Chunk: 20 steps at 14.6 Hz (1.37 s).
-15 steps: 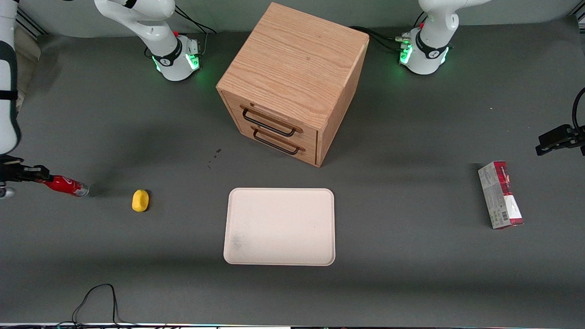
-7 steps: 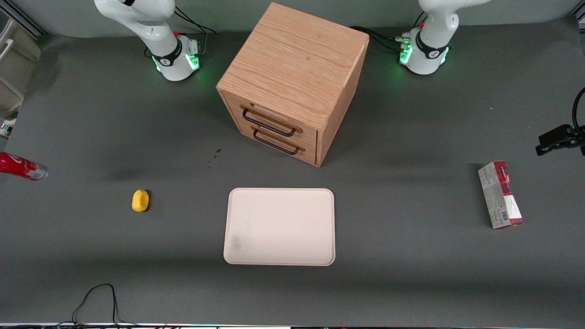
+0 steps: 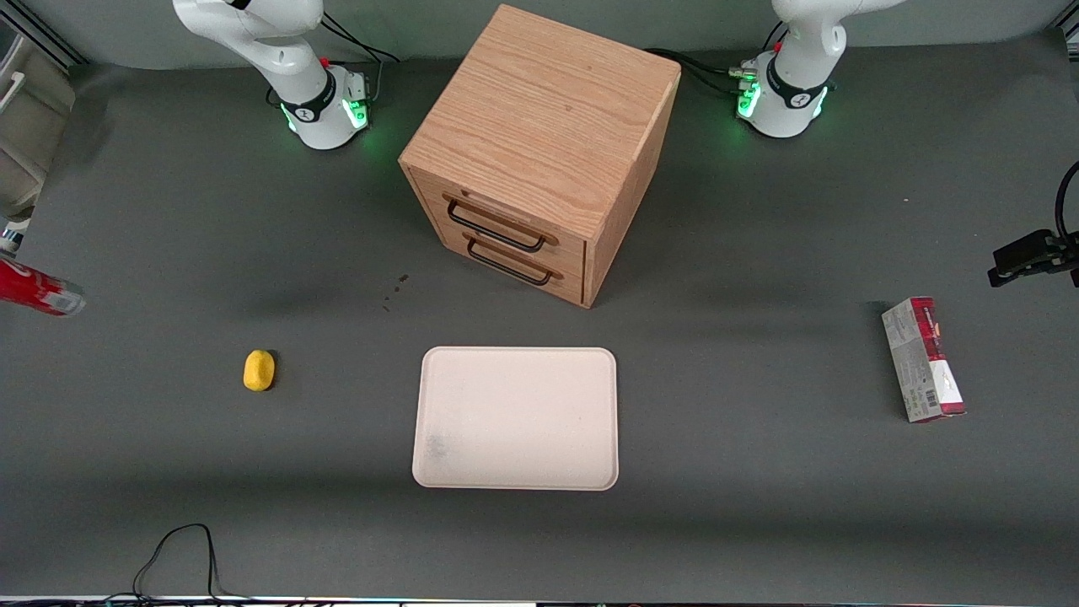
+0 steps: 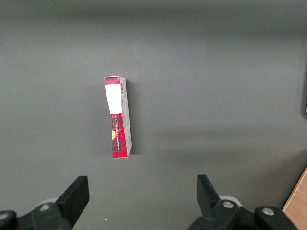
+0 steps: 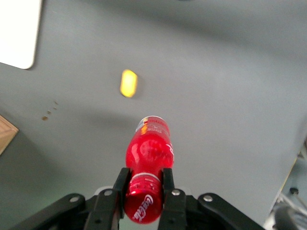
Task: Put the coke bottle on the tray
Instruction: 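Lift the held bottle up off the table, then carry the bottle over the cream tray with the right gripper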
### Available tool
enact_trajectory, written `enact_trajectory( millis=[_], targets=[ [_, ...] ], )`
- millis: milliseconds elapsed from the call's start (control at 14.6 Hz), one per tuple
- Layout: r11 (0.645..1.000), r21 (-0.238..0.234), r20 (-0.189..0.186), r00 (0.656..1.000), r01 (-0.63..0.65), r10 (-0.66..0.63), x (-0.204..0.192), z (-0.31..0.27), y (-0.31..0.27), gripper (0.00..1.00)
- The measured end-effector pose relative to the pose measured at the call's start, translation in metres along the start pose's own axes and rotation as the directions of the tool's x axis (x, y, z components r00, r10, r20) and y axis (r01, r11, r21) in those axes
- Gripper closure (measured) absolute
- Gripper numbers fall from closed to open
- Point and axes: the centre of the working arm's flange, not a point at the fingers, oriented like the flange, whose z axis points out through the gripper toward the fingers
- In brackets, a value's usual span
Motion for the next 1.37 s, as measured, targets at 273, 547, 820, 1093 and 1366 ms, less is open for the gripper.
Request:
enact_trajectory(
  millis=[273, 547, 820, 1093, 1366],
  targets=[
    [0.996, 0.000, -0.029, 0.995, 0.092, -0.092, 0.089, 0.015, -0.141, 0.69],
    [0.996, 0.035, -0.030, 0.996, 0.085, -0.084, 0.144, 0.048, -0.250, 0.69],
    [0.994, -0.029, -0.037, 0.994, 0.106, -0.107, 0.169, 0.082, -0.372, 0.69],
    [0.995, -0.041, -0.063, 0.993, 0.095, -0.097, 0.179, 0.102, -0.427, 0.69],
    [0.996, -0.044, -0.109, 0.991, 0.078, -0.082, 0.206, 0.127, -0.419, 0.69]
  ],
)
